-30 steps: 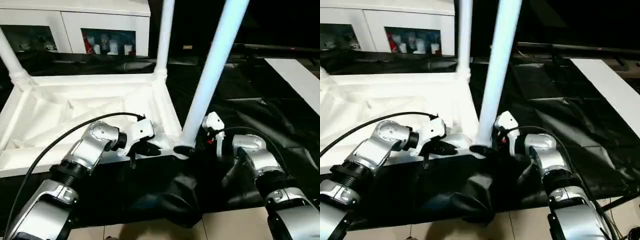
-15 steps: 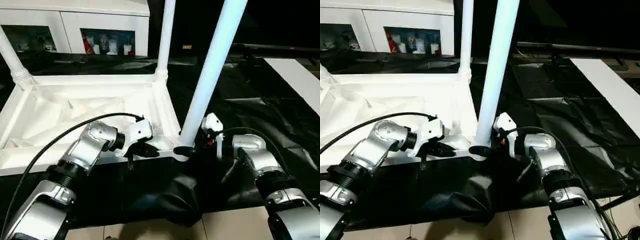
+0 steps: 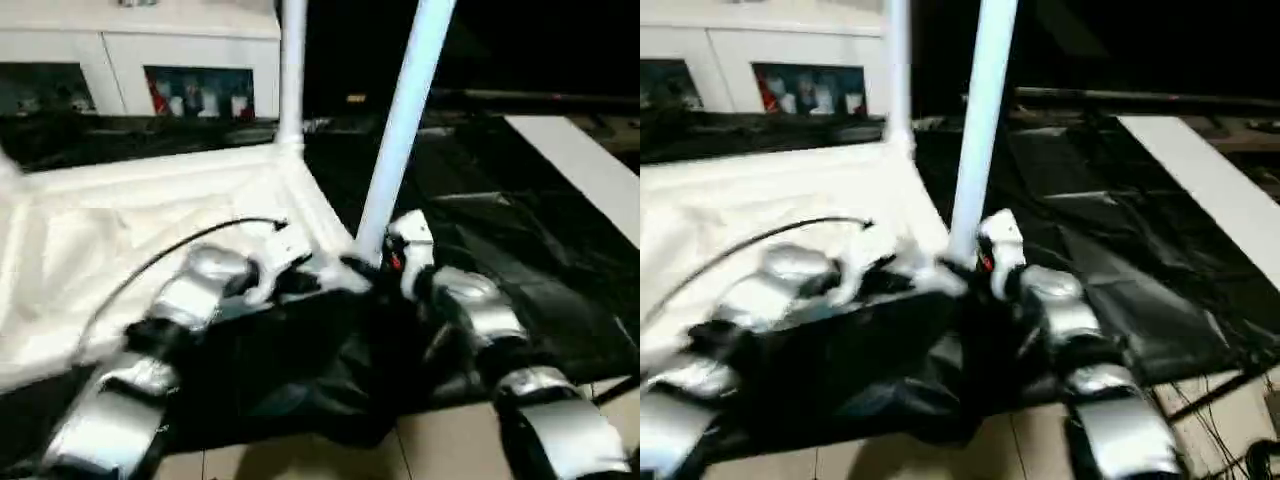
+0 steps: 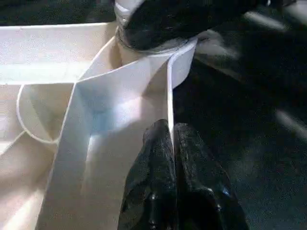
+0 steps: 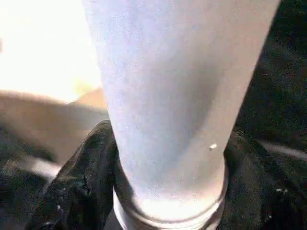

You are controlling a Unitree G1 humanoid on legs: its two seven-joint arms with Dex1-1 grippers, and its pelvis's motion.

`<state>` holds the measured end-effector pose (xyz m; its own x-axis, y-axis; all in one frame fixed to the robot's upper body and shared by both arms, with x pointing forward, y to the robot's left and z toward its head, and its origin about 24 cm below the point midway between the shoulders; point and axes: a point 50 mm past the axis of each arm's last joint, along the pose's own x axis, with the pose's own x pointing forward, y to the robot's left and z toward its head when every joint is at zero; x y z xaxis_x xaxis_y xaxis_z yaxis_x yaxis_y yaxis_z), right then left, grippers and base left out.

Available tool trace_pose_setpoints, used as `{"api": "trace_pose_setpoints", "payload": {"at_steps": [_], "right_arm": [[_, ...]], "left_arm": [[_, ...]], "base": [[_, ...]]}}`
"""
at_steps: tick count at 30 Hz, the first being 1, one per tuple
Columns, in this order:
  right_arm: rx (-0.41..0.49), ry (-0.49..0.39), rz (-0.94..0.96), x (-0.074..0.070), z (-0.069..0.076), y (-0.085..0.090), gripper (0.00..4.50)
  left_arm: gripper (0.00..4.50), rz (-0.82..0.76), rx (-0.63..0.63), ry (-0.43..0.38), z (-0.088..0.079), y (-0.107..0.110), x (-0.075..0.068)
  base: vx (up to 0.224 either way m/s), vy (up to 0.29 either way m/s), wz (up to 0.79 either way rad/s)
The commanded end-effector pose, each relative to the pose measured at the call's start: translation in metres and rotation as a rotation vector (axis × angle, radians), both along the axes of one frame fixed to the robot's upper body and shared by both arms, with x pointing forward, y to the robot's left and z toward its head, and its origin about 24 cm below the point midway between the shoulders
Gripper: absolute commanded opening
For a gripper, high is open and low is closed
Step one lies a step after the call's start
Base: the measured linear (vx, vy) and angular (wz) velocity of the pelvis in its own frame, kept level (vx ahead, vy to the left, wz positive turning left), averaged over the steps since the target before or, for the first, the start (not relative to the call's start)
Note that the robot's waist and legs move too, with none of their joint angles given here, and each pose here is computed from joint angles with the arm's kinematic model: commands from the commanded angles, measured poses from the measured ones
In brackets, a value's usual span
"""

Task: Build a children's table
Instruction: Rotate leg to tighten

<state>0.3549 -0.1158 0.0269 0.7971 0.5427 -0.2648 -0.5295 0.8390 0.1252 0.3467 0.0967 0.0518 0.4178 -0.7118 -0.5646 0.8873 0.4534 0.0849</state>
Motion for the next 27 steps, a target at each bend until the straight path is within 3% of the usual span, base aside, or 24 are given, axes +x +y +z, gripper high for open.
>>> {"api": "trace_pose_setpoints", "payload": {"at_steps": [1, 3, 7, 12, 13, 15, 18, 22, 24, 26, 27], "right_arm": [[-0.066, 0.132, -0.145, -0.008, -0.025, -0.01, 2.67], [-0.055, 0.139, -0.213, -0.005, -0.025, 0.003, 2.67], [-0.047, 0.125, -0.191, -0.003, -0.021, 0.015, 2.67], [-0.002, 0.09, -0.136, -0.002, -0.015, 0.019, 2.67], [0.039, 0.066, -0.086, -0.002, -0.011, 0.022, 3.23], [0.057, 0.038, -0.055, -0.001, -0.007, 0.024, 3.37], [0.054, 0.0, -0.024, 0.0, -0.002, 0.021, 3.71], [0.025, -0.057, 0.089, 0.002, 0.007, 0.003, 4.03], [0.019, -0.055, 0.147, 0.0, 0.009, -0.002, 4.15], [-0.012, -0.024, 0.37, -0.011, 0.008, -0.017, 4.15], [-0.014, -0.022, 0.383, -0.012, 0.008, -0.017, 4.15]], "left_arm": [[0.0, 0.05, -0.024, 0.02, -0.005, -0.014, 0.0], [0.0, 0.146, 0.017, -0.006, -0.006, -0.018, 0.007], [0.0, 0.16, 0.037, -0.018, -0.007, -0.019, 0.01], [0.0, 0.147, 0.054, -0.022, -0.008, -0.014, 0.009], [0.0, 0.132, 0.045, -0.023, -0.008, -0.013, 0.009], [0.0, 0.121, 0.031, -0.019, -0.008, -0.013, 0.008], [0.0, 0.069, 0.01, -0.015, -0.007, -0.01, 0.006], [0.0, -0.056, -0.002, -0.001, -0.007, 0.005, -0.004], [0.0, -0.092, -0.006, 0.009, -0.007, 0.009, -0.008], [0.0, -0.229, -0.008, 0.021, -0.003, 0.017, -0.018], [0.0, -0.237, -0.008, 0.022, -0.003, 0.018, -0.019]], "base": [[0.0, 0.0, 0.0], [0.0, 0.0, 0.0], [0.0, 0.0, 0.0], [0.0, 0.0, 0.0], [0.0, 0.0, 0.0], [0.0, 0.0, 0.0], [0.0, 0.0, 0.0], [0.0, 0.0, 0.0], [0.0, 0.0, 0.0], [0.0, 0.0, 0.0], [0.0, 0.0, 0.0]]}}
